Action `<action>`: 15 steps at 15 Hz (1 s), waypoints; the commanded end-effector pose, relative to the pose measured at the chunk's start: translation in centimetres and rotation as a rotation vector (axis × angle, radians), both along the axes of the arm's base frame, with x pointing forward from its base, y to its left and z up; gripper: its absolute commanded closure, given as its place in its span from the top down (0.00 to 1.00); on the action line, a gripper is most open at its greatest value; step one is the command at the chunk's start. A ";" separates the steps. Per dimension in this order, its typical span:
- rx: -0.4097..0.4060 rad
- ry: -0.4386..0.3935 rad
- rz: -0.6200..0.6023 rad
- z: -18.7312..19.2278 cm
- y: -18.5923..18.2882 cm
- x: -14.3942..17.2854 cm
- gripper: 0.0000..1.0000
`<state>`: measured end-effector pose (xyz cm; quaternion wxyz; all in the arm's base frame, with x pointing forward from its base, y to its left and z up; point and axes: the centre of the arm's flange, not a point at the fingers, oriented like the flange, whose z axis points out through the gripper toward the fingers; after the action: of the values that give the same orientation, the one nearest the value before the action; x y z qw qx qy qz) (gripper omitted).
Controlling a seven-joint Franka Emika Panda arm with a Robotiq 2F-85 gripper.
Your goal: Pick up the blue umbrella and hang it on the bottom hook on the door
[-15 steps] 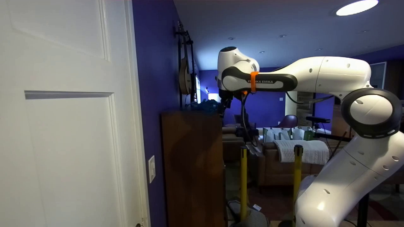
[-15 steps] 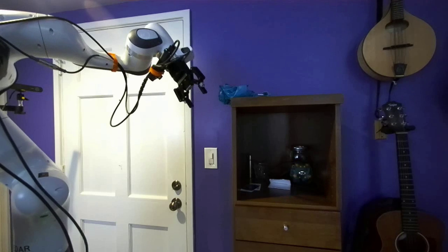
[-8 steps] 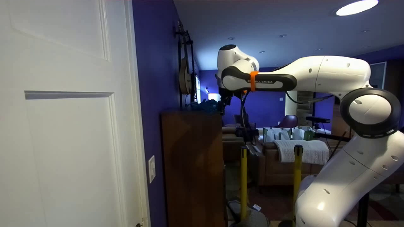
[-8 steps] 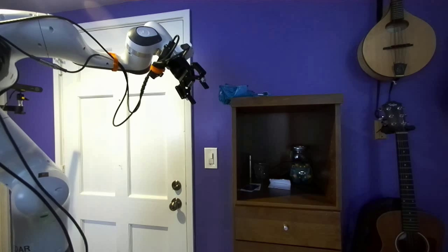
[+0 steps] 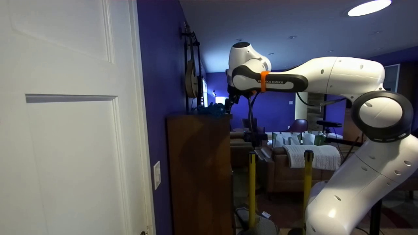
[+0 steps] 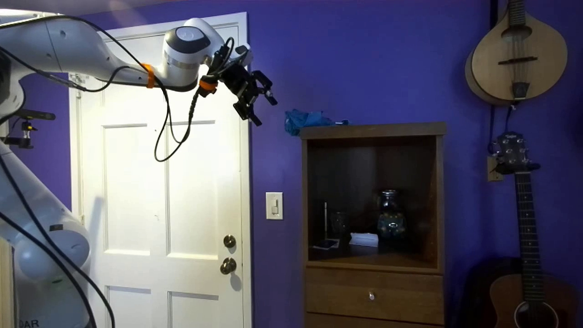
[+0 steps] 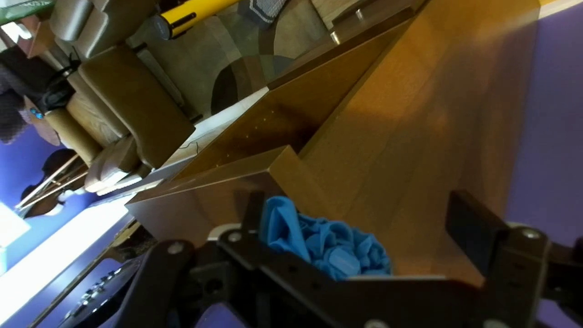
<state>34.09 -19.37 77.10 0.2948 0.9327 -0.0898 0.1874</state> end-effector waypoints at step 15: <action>0.323 -0.462 -0.026 5.3 -7.6 5.0 1.00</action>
<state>37.30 -25.47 80.94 0.1479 0.9036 -0.1813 0.3587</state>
